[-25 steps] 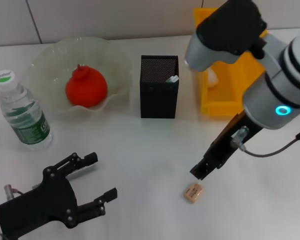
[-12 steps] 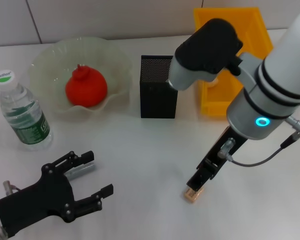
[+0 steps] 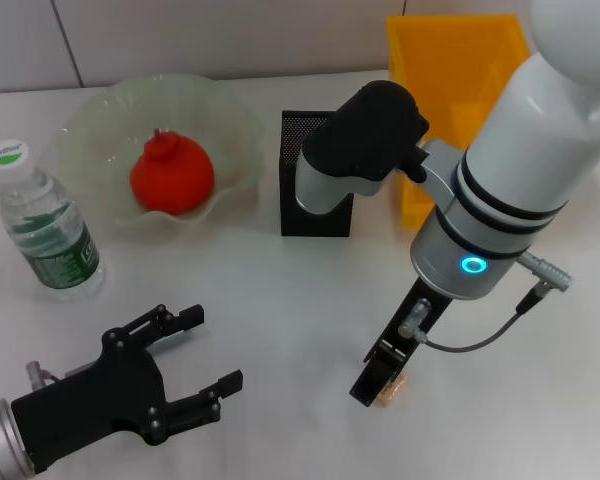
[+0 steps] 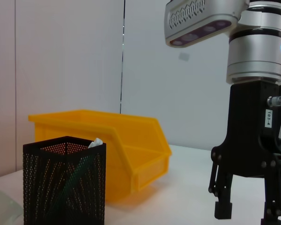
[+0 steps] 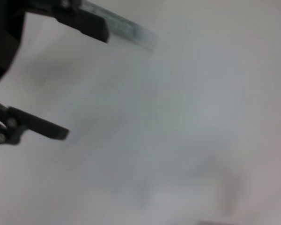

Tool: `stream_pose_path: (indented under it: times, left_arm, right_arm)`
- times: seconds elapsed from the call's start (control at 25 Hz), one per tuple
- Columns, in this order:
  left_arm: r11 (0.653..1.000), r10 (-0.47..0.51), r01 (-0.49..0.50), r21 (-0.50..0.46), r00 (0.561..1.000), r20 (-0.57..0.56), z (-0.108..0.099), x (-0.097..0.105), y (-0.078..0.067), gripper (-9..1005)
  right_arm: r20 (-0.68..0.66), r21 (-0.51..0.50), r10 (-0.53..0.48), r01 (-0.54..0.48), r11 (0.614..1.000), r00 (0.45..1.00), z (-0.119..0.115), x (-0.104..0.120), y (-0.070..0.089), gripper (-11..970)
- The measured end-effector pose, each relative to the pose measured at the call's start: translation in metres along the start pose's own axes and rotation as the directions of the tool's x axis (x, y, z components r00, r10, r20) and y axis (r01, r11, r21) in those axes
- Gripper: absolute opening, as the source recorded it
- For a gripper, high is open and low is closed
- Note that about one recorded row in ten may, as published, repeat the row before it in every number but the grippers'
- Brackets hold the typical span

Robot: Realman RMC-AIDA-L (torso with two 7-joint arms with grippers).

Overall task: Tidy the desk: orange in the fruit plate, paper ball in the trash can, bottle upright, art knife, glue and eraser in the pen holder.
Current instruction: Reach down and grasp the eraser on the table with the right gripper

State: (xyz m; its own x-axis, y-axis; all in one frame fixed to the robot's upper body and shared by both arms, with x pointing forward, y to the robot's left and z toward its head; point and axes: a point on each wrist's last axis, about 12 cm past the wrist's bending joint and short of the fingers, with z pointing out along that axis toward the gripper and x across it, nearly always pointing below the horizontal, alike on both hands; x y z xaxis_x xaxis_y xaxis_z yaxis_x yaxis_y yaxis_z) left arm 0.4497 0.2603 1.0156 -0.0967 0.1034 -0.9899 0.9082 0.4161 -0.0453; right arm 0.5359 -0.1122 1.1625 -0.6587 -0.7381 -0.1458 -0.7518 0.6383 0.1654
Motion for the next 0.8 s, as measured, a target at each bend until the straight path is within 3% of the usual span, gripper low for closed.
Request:
stream_pose_path:
  times: [0.8]
  left_arm:
    - [1.000,0.000,0.000,0.003,1.000,0.001,0.000,0.000,-0.001,836]
  right_arm:
    - [-0.049,0.036,-0.007,0.009,0.999,0.999,0.011,0.004,-0.003,732]
